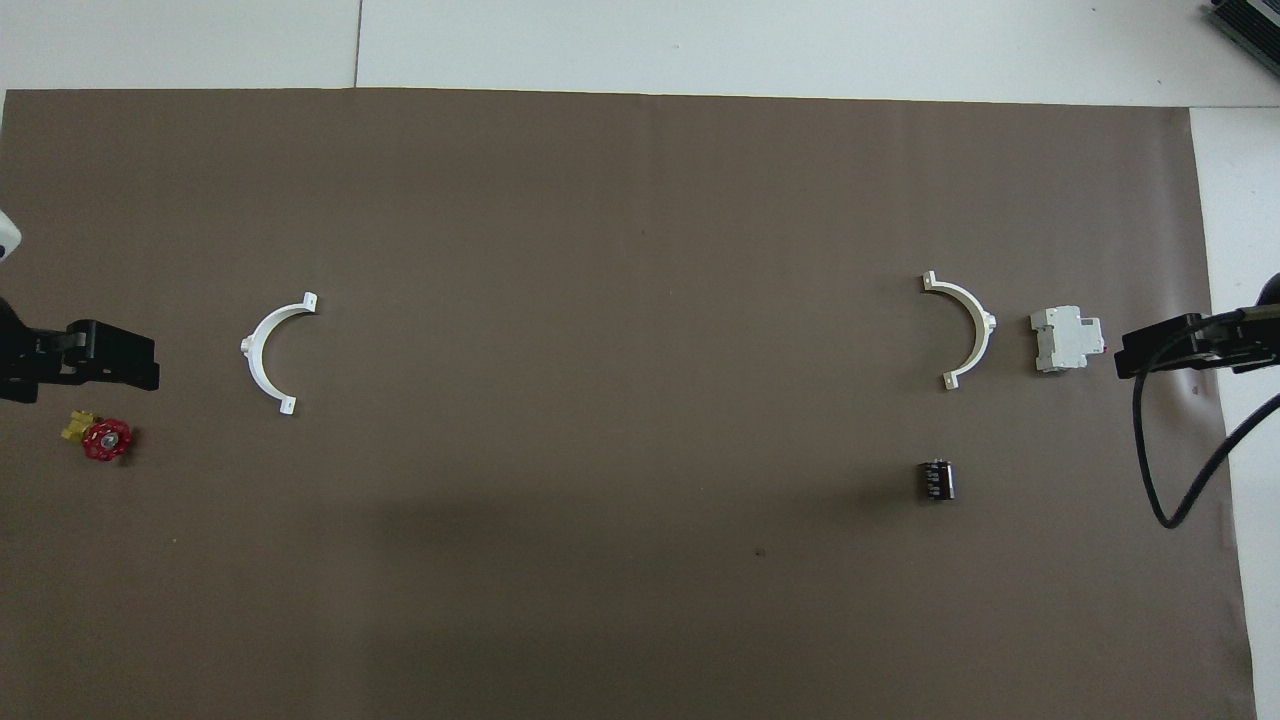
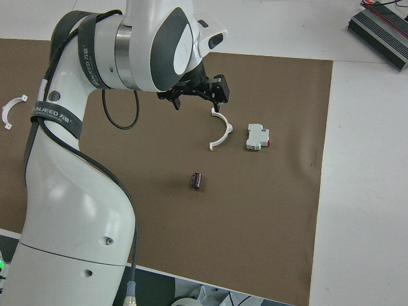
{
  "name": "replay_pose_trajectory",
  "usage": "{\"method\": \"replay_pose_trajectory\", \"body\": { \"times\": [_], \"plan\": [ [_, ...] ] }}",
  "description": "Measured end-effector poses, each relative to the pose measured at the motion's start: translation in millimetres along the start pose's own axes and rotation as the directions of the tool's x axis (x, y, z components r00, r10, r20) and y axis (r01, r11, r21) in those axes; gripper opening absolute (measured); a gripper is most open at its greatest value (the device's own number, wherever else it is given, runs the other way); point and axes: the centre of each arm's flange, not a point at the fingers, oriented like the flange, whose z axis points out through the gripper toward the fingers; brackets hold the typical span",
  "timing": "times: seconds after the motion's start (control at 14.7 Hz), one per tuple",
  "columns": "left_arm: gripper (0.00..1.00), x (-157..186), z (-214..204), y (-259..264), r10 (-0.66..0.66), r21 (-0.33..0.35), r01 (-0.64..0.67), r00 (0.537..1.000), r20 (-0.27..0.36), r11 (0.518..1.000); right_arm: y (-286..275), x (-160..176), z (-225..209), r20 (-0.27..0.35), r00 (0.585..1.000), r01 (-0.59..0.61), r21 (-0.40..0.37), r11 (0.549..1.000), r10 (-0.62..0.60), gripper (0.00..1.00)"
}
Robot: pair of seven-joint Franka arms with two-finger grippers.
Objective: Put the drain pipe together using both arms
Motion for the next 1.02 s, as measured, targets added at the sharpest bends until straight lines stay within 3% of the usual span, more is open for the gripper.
{"method": "replay_pose_trajectory", "body": {
  "times": [0.75, 0.82, 1.02],
  "plan": [
    [1.00, 0.3, -0.4, 1.0, 0.002, 0.000, -0.002, 1.000, -0.004, 1.000, 4.7, -0.9, 3.1, 0.006, 1.000, -0.009, 0.001, 1.000, 0.009, 1.00],
    [1.00, 0.3, -0.4, 1.1, 0.002, 0.000, -0.002, 1.000, -0.004, 1.000, 11.5, -0.2, 4.4, -0.004, 1.000, -0.016, 0.002, 1.000, 0.016, 1.00],
    [1.00, 0.4, -0.4, 1.1, 0.002, 0.000, -0.002, 1.000, -0.004, 1.000, 28.2, 13.4, 24.8, -0.112, 0.993, 0.044, -0.012, 0.999, -0.045, 1.00]
  ]
}}
